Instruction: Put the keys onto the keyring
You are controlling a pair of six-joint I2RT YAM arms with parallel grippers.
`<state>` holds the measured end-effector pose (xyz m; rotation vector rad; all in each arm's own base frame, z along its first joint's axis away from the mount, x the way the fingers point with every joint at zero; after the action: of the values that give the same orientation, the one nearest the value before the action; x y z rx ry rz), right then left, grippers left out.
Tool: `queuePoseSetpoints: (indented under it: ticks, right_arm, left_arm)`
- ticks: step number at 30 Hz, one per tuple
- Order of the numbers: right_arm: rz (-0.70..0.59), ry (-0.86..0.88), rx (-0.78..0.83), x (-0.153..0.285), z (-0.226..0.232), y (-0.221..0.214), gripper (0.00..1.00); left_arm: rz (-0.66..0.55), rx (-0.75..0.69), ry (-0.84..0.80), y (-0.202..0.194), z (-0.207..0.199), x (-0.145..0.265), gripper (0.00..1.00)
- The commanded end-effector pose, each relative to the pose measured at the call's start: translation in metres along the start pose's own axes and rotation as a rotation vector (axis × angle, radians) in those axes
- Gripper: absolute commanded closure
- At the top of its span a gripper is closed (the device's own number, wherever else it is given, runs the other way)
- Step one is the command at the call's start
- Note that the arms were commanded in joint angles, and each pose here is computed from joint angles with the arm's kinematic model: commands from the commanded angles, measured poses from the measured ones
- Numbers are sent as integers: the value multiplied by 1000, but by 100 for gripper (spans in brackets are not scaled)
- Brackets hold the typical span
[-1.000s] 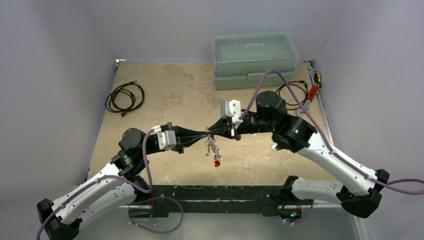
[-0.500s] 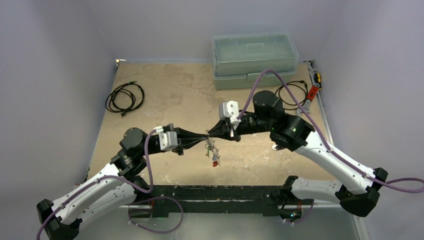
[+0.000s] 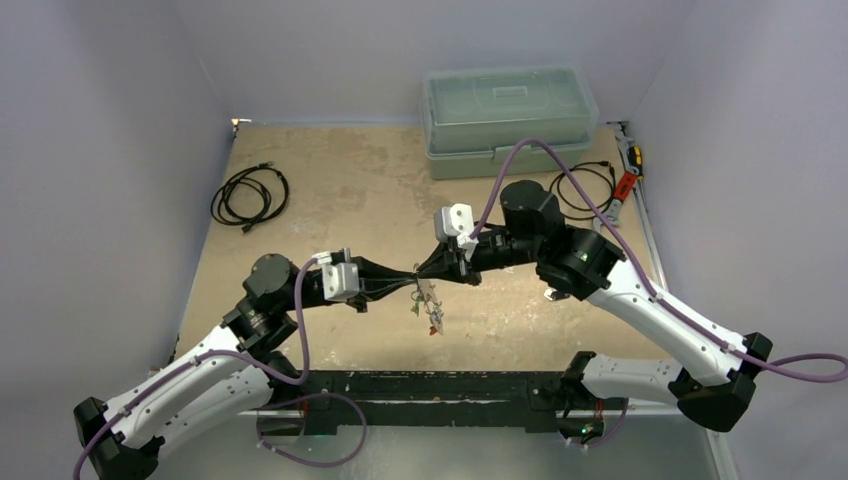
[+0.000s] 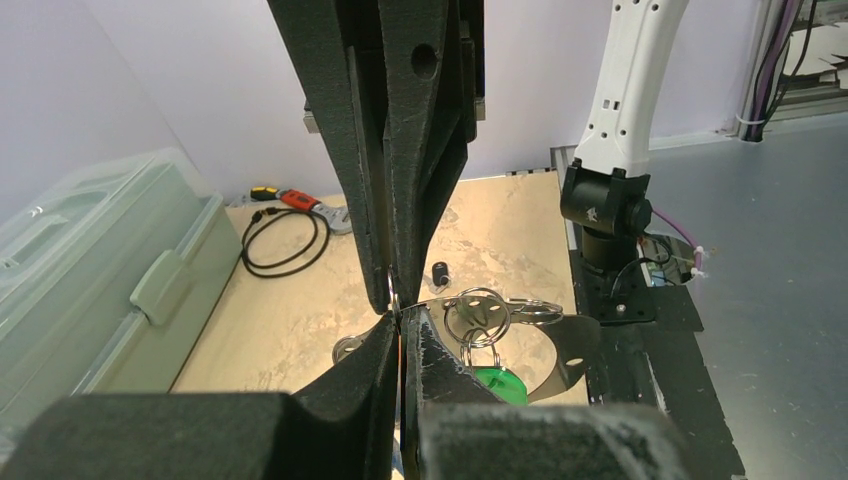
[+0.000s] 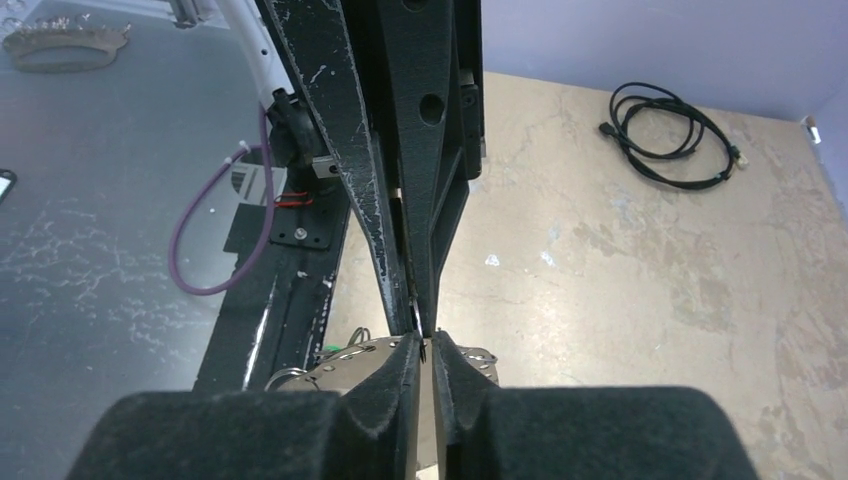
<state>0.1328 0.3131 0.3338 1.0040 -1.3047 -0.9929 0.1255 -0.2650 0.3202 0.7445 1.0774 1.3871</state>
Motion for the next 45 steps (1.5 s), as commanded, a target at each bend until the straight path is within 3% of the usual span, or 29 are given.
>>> queuePoseSetpoints:
  ticks: [1, 3, 9, 15, 19, 27, 35, 45]
  right_arm:
    - [-21, 95, 17, -13, 12, 5, 94]
    - [-20, 96, 20, -13, 12, 3, 100]
    - [-35, 39, 6, -12, 4, 7, 100]
    - [-61, -46, -10, -7, -5, 6, 100]
    - [-85, -194, -8, -1, -26, 6, 100]
    - [-110, -343, -36, 2, -52, 9, 100]
    - [-229, -415, -97, 13, -71, 24, 100]
    - [-303, -635, -223, 45, -130, 28, 100]
  left_arm:
    - [-110, -77, 19, 35, 11, -6, 100]
    - [-106, -76, 22, 34, 12, -6, 100]
    - [-82, -84, 56, 33, 16, -3, 100]
    - [-24, -96, 109, 29, 21, 8, 49]
    - [10, -111, 164, 27, 24, 21, 35]
    - [78, -127, 255, 25, 29, 45, 32]
    - [123, -97, 332, 19, 33, 61, 31]
    - [160, 42, 415, 16, 37, 69, 23]
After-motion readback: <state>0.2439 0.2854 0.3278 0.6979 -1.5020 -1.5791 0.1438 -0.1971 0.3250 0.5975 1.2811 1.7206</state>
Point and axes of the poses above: each gripper's point midway between its finger pads, its own x axis back along the fingers, its own z axis along the line the jaws close on, y = z × x, the point moved 1 cm from there along x, back along the fingers, and after that the axes turned 9 degrees about -x, right-handed, at the moved point
